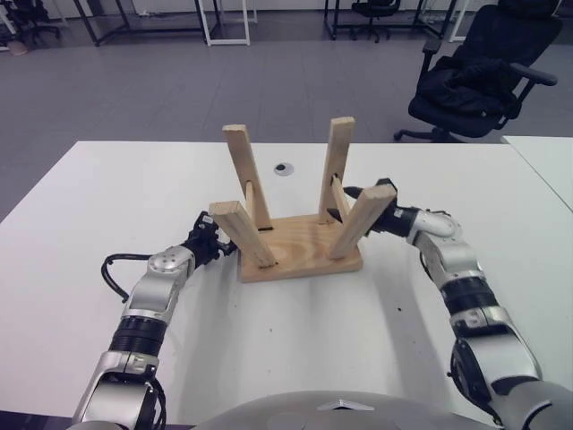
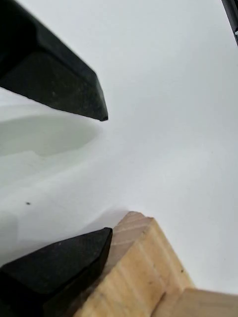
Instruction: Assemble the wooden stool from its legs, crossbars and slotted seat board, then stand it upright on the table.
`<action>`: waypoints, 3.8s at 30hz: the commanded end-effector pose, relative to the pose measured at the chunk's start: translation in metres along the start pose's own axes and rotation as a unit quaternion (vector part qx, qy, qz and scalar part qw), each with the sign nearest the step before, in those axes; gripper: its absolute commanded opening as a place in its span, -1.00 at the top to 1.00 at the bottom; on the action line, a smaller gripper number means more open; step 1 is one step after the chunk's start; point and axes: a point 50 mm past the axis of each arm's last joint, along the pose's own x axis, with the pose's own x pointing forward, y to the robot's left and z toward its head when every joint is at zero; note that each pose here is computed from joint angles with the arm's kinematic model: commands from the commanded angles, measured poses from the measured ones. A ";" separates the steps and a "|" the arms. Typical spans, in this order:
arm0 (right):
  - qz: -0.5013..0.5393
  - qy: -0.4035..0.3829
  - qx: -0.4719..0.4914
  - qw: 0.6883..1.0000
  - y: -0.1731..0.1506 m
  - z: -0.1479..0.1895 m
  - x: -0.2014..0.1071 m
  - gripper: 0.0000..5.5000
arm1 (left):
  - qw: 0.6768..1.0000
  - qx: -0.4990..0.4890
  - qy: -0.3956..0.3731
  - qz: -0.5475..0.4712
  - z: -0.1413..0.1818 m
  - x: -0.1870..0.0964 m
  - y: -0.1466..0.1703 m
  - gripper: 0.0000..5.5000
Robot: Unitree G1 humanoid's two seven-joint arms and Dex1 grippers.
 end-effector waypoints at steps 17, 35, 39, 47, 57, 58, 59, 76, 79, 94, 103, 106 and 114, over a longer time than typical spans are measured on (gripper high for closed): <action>-0.043 0.142 0.082 0.986 0.101 -0.031 -0.036 -0.31 | 0.969 -0.056 -0.013 -0.240 0.001 -0.064 -0.097 -0.45; 0.029 0.191 0.056 0.980 0.088 0.053 -0.099 -0.31 | 0.955 0.018 -0.044 -0.294 0.071 -0.146 -0.054 -0.45; 0.021 0.284 0.011 0.958 0.073 0.038 -0.128 -0.31 | 0.958 0.122 0.095 -0.240 0.040 -0.153 -0.009 -0.45; 0.137 0.219 -0.038 0.965 0.050 0.030 -0.095 -0.31 | 0.913 0.163 0.075 -0.366 0.037 -0.130 -0.021 -0.45; 0.196 0.208 -0.028 0.958 0.051 0.022 -0.073 0.21 | 0.893 0.178 0.002 -0.414 0.055 -0.099 -0.042 0.15; 0.197 0.206 -0.029 0.958 0.052 0.022 -0.073 0.28 | 0.891 0.181 0.005 -0.417 0.054 -0.099 -0.042 0.22; 0.195 0.200 -0.032 0.960 0.052 0.022 -0.072 0.32 | 0.889 0.184 0.010 -0.420 0.052 -0.099 -0.042 0.25; 0.493 -0.058 0.270 0.825 0.039 0.257 -0.111 0.41 | 0.715 -0.126 -0.106 -0.679 0.251 -0.176 -0.009 0.48; 0.488 -0.056 0.393 0.777 0.001 0.257 -0.090 0.47 | 0.684 -0.234 -0.048 -0.689 0.258 -0.152 0.011 0.52; 0.343 0.128 0.675 0.641 0.018 0.088 -0.050 0.51 | 0.683 -0.422 0.126 -0.583 0.125 -0.078 -0.001 0.51; 0.100 0.082 0.644 0.754 0.010 0.041 -0.083 -0.18 | 0.756 -0.400 0.091 -0.510 0.130 -0.076 0.017 -0.19; -0.002 -0.027 0.615 0.788 -0.007 0.051 -0.133 -0.32 | 0.793 -0.410 0.009 -0.451 0.137 -0.091 0.054 -0.37; -0.363 -0.055 0.364 0.856 -0.020 -0.028 -0.131 -0.32 | 0.965 -0.221 -0.114 -0.088 0.045 -0.082 0.115 -0.72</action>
